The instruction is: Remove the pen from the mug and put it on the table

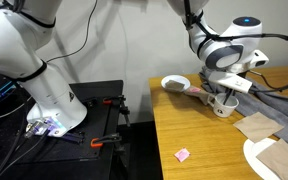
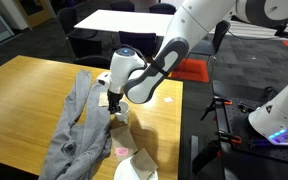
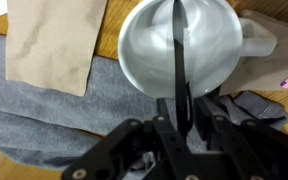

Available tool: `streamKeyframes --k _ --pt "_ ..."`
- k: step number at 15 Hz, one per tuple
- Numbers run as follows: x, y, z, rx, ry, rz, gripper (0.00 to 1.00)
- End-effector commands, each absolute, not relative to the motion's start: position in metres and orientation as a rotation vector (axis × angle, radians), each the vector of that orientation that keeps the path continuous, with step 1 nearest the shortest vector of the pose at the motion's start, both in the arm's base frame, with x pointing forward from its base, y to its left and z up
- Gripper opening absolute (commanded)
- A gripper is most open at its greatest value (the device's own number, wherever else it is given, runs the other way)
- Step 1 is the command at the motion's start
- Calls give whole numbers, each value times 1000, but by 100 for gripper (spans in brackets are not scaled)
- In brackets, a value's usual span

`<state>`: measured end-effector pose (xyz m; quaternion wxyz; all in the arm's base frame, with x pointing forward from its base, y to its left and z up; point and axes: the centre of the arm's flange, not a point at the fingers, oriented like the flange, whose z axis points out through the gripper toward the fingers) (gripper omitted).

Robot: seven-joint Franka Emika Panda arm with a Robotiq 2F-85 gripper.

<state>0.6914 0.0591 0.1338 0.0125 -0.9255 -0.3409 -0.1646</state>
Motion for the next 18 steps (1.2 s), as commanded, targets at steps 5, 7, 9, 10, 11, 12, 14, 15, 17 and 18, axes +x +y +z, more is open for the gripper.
streamKeyframes --k 5,7,9,10,11,12,14,15,17,18 --pt "680 68 158 -2903 -1057 -611 4" --pt "671 72 172 -2916 -1044 -655 4" --pt "661 73 191 -2931 -1007 -691 4" --pt "654 73 202 -2945 -978 -701 4" --pt "649 72 212 -2943 -963 -714 4" --pt "641 72 224 -2956 -939 -727 4" --pt "629 71 245 -2977 -909 -734 4" --pt "620 70 256 -2991 -897 -740 4" --pt "606 69 275 -3008 -890 -732 4" --pt "600 67 283 -3010 -896 -713 4"
